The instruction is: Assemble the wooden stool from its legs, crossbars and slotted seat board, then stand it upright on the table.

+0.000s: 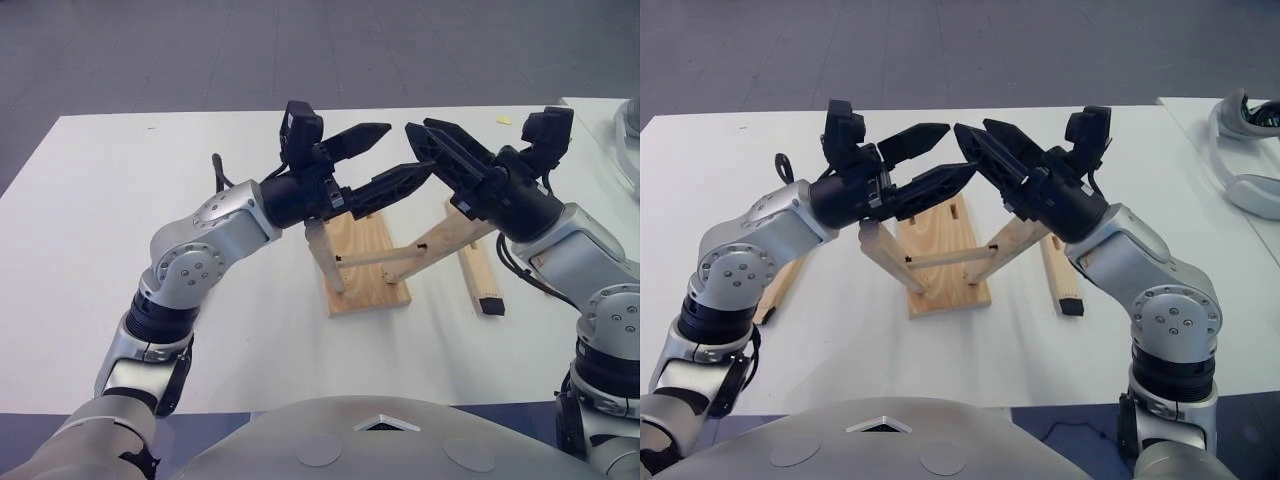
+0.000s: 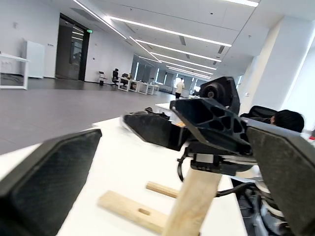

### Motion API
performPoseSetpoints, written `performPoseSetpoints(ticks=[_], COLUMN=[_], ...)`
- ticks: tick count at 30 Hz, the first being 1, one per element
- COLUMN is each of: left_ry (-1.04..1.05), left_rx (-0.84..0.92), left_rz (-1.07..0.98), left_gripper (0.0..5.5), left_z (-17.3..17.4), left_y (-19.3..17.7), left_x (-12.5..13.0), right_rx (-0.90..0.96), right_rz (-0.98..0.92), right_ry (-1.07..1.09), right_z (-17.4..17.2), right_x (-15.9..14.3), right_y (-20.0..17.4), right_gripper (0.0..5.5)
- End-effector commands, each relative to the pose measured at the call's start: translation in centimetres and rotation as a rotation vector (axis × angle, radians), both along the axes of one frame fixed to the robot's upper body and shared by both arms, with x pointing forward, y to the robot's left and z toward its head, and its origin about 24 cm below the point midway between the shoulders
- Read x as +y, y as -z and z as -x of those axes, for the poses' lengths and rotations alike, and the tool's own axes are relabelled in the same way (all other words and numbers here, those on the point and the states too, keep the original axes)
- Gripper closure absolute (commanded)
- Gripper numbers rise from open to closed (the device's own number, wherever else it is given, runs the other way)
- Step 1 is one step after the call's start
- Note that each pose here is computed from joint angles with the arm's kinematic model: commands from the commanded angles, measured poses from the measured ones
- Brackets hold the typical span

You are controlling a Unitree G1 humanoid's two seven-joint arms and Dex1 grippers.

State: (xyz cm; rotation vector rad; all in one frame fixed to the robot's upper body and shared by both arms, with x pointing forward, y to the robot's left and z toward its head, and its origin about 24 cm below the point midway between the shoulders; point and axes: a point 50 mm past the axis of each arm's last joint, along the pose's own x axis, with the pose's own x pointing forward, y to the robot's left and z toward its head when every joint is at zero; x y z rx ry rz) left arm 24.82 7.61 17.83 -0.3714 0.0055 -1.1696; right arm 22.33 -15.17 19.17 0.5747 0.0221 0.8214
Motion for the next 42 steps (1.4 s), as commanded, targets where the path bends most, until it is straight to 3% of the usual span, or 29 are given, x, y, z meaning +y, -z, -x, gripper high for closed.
performPoseSetpoints(ticks=[1,4,9,13,16,20,21,24,27,29,32,34,37,40,42], left_ry=[-0.211,-0.212,-0.285,-0.343,-0.384,-0.425,-0.442,-0.442,-0.39,-0.368,-0.348,-0.339,-0.267,-0.148,-0.089], left_rx=[0.093,0.011,0.002,-0.062,-0.06,-0.059,-0.131,-0.376,-0.485,-0.553,-0.684,-0.748,-0.805,-0.873,-0.84], left_rz=[-0.244,-0.184,-0.146,-0.078,-0.096,-0.185,-0.331,-0.799,-0.925,-0.946,-1.041,-1.127,-1.263,-1.491,-1.532], left_gripper=[0.1,0.1,0.1,0.1,0.1,0.1,0.1,0.1,0.1,0.1,0.1,0.1,0.1,0.1,0.1], left_z=[-2.9,-3.5,-3.8,-4.8,-5.4,-6.7,-7.5,-9.7,-10.5,-11.2,-12.3,-12.9,-12.8,-12.5,-12.2], left_y=[2.9,-0.1,-0.2,-2.1,-1.4,1.1,2.1,5.7,7.4,7.8,8.3,8.8,10.5,12.5,13.2], left_x=[2.9,2.7,2.9,3.6,4.3,5.6,6.1,8.0,7.8,6.7,5.3,4.8,4.4,5.8,6.3], right_rx=[0.247,0.223,0.181,0.009,-0.06,-0.1,-0.098,-0.019,0.137,0.225,0.314,0.341,0.317,0.288,0.262], right_rz=[0.114,0.094,0.063,-0.113,-0.2,-0.2,-0.145,0.377,0.857,1.006,1.076,1.05,0.987,0.919,0.905], right_ry=[0.054,0.044,0.004,-0.09,-0.115,-0.047,-0.001,0.2,0.195,-0.039,-0.373,-0.482,-0.489,-0.46,-0.422], right_z=[-0.7,-1.0,-1.1,-1.1,-1.3,-2.0,-2.5,-4.2,-3.3,-0.3,4.4,6.5,6.9,6.6,6.1], right_x=[-0.4,-0.2,0.5,1.4,0.8,-0.8,-1.6,-5.1,-8.9,-8.5,-7.0,-6.0,-4.5,-3.2,-2.7], right_y=[4.8,4.1,2.8,-3.0,-5.9,-6.7,-6.3,-1.3,5.6,9.2,13.0,13.9,14.3,14.1,14.0], right_gripper=[1.8,1.8,1.8,1.8,1.8,1.8,1.8,1.8,1.8,1.8,1.8,1.8,1.8,1.8,1.8])
